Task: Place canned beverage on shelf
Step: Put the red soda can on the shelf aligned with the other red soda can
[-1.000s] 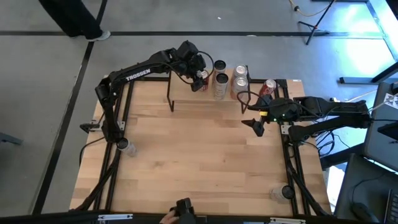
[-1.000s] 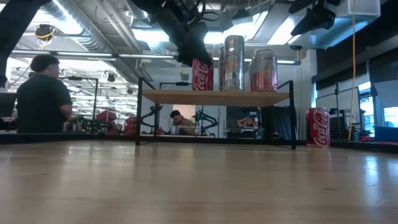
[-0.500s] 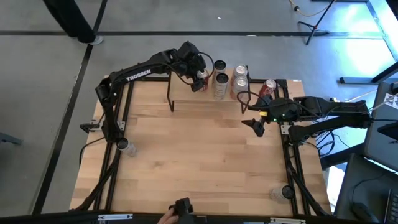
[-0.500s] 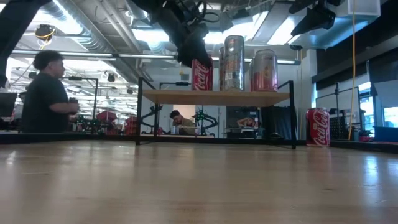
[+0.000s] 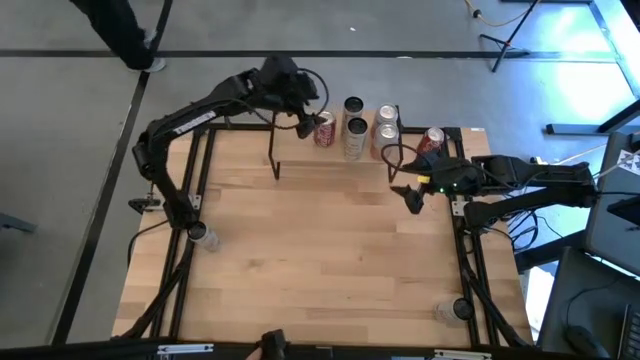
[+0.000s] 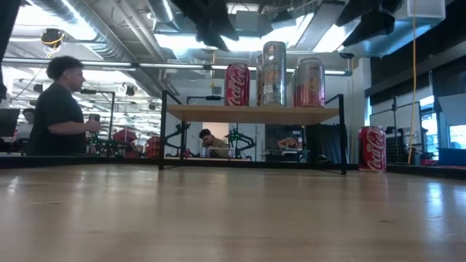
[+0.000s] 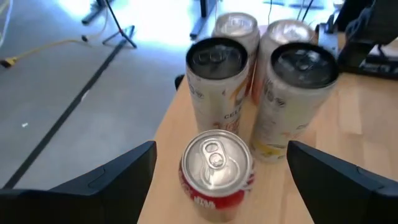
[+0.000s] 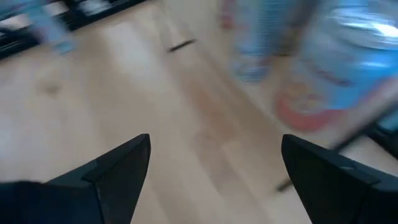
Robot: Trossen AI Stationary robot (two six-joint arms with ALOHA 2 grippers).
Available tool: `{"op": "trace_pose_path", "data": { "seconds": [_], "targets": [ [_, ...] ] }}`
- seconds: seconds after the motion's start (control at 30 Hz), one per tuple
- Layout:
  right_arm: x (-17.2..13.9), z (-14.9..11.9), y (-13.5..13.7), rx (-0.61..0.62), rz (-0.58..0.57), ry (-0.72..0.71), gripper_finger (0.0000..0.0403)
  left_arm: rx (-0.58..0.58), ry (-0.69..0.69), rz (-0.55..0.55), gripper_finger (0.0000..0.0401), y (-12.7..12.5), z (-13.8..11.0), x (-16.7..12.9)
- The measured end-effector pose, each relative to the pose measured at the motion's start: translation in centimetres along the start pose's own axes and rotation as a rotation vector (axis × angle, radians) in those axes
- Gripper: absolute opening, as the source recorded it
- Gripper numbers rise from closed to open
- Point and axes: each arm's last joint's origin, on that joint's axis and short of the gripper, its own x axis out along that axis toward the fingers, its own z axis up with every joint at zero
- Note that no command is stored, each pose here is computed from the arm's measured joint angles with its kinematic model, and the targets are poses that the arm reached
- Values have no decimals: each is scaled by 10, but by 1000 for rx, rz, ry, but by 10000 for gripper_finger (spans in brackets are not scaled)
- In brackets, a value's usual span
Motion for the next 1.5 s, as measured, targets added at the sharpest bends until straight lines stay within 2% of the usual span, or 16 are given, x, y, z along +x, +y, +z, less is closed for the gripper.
{"op": "trace_pose_path", "data": {
  "seconds": [0.13, 0.23, 0.4, 0.6, 0.8, 0.97, 1.1, 1.37, 1.5],
  "targets": [
    [3, 3, -22, 102, -140, 5, 351, -18, -22, 4, 348, -2, 3, -26],
    [8, 7, -43, 179, -250, 17, 351, -42, 20, -3, 348, -4, -1, -38],
    [15, 14, -81, 298, -413, 26, 351, -32, 103, -28, 348, -11, -8, -37],
    [10, 14, -116, 432, -554, 16, 351, -6, 99, -23, 348, -9, -8, -38],
    [21, 8, -129, 518, -587, 71, 351, 63, 95, -26, 348, -8, -8, -38],
    [41, -12, -136, 646, -745, 107, 351, 84, 93, -29, 348, -8, -8, -38],
    [51, -25, -141, 728, -859, 56, 351, 85, 89, -28, 348, -8, -7, -38],
    [66, -38, -147, 745, -919, -17, 351, 90, 42, -18, 348, -7, -3, -37],
    [75, -45, -155, 763, -959, 18, 351, 92, 41, -20, 348, -8, -3, -37]
  ]
}}
